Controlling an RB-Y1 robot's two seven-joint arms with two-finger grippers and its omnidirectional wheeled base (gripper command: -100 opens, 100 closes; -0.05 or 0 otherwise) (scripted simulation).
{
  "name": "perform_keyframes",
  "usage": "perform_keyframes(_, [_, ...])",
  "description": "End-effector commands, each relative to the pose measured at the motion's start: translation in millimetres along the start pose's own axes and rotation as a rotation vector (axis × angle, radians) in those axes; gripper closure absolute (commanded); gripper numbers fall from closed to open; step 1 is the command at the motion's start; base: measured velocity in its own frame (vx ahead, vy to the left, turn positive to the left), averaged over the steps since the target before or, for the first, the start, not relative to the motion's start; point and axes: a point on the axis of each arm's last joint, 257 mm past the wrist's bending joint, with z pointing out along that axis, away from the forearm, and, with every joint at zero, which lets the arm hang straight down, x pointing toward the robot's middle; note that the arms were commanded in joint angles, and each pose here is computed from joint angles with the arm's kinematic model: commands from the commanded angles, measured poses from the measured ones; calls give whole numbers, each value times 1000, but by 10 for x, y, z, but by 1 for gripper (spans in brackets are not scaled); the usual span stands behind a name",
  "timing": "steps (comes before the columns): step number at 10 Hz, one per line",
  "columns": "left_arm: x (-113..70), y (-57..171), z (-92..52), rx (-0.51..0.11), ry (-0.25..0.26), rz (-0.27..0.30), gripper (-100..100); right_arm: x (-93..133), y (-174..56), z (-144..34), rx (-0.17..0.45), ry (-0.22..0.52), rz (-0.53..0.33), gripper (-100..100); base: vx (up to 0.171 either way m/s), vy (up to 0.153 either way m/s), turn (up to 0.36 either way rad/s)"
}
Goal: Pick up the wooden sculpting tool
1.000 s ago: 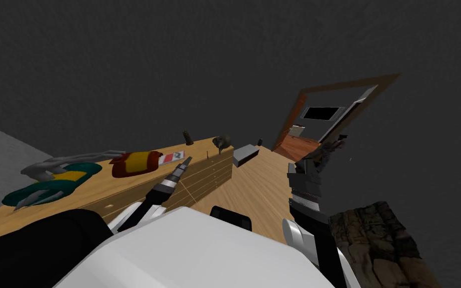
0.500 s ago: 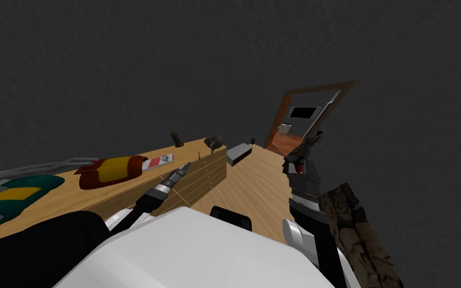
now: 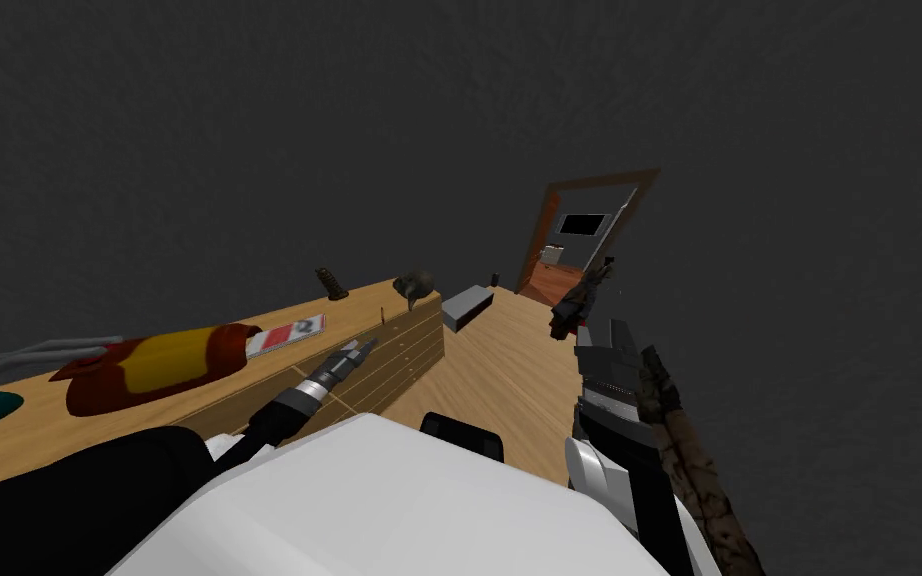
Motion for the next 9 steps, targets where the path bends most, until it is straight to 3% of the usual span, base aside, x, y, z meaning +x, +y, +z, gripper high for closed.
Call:
perform_keyframes(1, [131,150,-135,-32,66,98,-100,0,0,0,0,0,0,0,23,-42,-301])
perform_keyframes(2, [139,157,-147,-33,69,120,-100,1,0,1,0,0,0,0,29,-31,-198])
perform_keyframes(3, [244,280,-262,-54,129,194,-100,0,0,0,0,0,0,0,42,-46,-316])
perform_keyframes(5, [272,305,-305,-60,141,231,-100,0,0,0,0,0,0,0,24,-16,-60])
perform_keyframes(6, [386,436,-451,-78,211,317,-100,0,0,0,0,0,0,0,29,-19,-308])
perform_keyframes(7, [403,452,-484,-80,220,343,-100,1,0,1,0,0,0,0,32,-3,-178])
perform_keyframes(8, [499,567,-611,-88,286,422,-100,0,0,0,0,0,0,0,53,-10,-344])
perform_keyframes(9, [533,598,-682,-93,305,452,-100,1,0,0,0,0,0,0,51,0,-152])
